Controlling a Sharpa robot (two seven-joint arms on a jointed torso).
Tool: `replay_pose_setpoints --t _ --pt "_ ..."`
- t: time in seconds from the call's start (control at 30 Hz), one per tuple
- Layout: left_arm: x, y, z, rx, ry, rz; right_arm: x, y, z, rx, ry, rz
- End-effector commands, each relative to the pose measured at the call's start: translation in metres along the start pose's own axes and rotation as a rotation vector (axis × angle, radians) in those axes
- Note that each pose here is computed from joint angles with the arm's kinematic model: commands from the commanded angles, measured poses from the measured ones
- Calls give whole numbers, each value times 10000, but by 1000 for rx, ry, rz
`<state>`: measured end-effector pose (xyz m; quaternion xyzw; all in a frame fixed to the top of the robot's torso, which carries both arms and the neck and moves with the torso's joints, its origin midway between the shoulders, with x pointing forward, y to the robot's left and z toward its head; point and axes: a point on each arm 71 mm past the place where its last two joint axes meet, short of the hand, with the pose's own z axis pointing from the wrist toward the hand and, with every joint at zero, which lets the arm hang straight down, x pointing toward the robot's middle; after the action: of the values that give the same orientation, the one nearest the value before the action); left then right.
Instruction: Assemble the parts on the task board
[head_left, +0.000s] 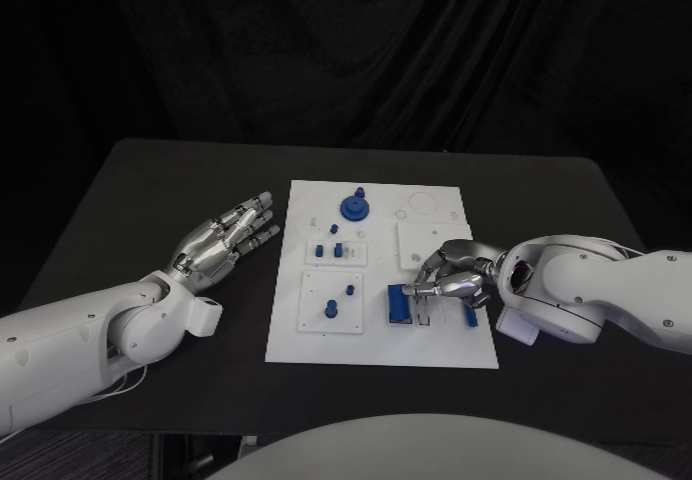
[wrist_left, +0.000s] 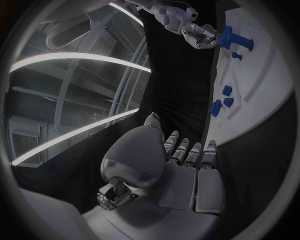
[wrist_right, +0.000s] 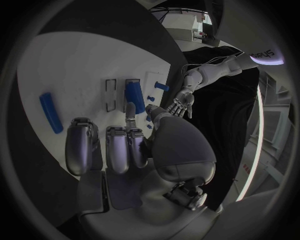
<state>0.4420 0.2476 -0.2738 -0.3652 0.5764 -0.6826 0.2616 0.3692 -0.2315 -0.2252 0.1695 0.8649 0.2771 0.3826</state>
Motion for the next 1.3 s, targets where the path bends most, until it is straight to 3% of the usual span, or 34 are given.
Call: replay_pose_setpoints --t 0.03,0.17,0.47,0.9,1.3 --pt "11 -10 -1 13 7 -12 -132 170 -106 -246 -260 -206" --pt "9 -11 -2 13 6 -11 -141 193 -205 -317 -349 -348" --pt "8 -11 -4 13 5 -11 -11 107 -286 -379 -420 -543" --pt "0 -14 -20 10 5 -12 271 -19 -211 -384 -376 -601" --pt "13 -9 -13 8 13 -18 356 -50 -133 -373 -358 -599"
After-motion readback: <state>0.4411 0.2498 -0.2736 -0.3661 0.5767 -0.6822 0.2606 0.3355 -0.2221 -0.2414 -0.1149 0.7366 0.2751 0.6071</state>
